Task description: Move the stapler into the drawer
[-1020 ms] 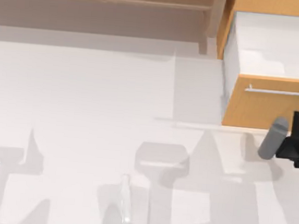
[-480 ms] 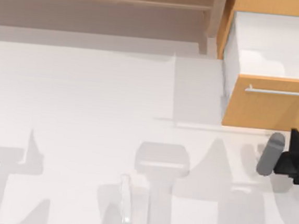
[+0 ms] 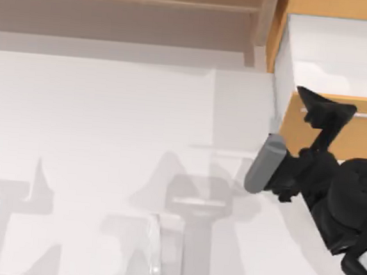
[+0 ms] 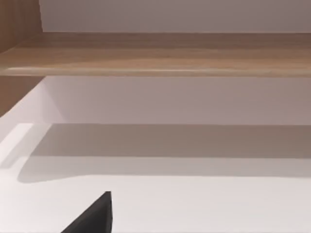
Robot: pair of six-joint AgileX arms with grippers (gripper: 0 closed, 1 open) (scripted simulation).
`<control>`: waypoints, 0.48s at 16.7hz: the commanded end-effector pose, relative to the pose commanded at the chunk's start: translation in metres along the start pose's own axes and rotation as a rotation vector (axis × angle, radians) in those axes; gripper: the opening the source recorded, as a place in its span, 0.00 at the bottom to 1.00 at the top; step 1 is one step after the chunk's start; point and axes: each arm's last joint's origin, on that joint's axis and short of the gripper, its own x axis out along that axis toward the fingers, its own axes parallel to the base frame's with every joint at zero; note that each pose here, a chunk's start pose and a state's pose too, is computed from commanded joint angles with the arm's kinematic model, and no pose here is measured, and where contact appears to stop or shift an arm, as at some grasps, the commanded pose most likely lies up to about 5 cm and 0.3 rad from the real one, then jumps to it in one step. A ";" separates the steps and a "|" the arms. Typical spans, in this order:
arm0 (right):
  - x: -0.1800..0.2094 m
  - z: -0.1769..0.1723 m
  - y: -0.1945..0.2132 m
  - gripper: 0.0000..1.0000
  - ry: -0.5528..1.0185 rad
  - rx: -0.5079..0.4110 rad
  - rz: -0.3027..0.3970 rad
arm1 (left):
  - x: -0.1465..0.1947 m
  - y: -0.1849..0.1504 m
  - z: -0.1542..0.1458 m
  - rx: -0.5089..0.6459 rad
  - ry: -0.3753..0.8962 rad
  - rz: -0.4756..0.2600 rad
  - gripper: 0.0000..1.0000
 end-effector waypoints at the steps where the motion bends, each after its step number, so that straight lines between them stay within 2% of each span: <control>1: 0.007 0.014 0.000 1.00 -0.031 0.051 0.035 | 0.000 0.000 0.000 0.000 0.000 0.000 1.00; 4: 0.026 0.055 0.002 1.00 -0.079 0.215 0.189 | 0.000 0.000 0.000 0.000 0.000 0.000 1.00; 8: 0.044 0.105 0.008 1.00 -0.017 0.446 0.457 | 0.000 0.000 0.000 0.000 0.000 0.000 1.00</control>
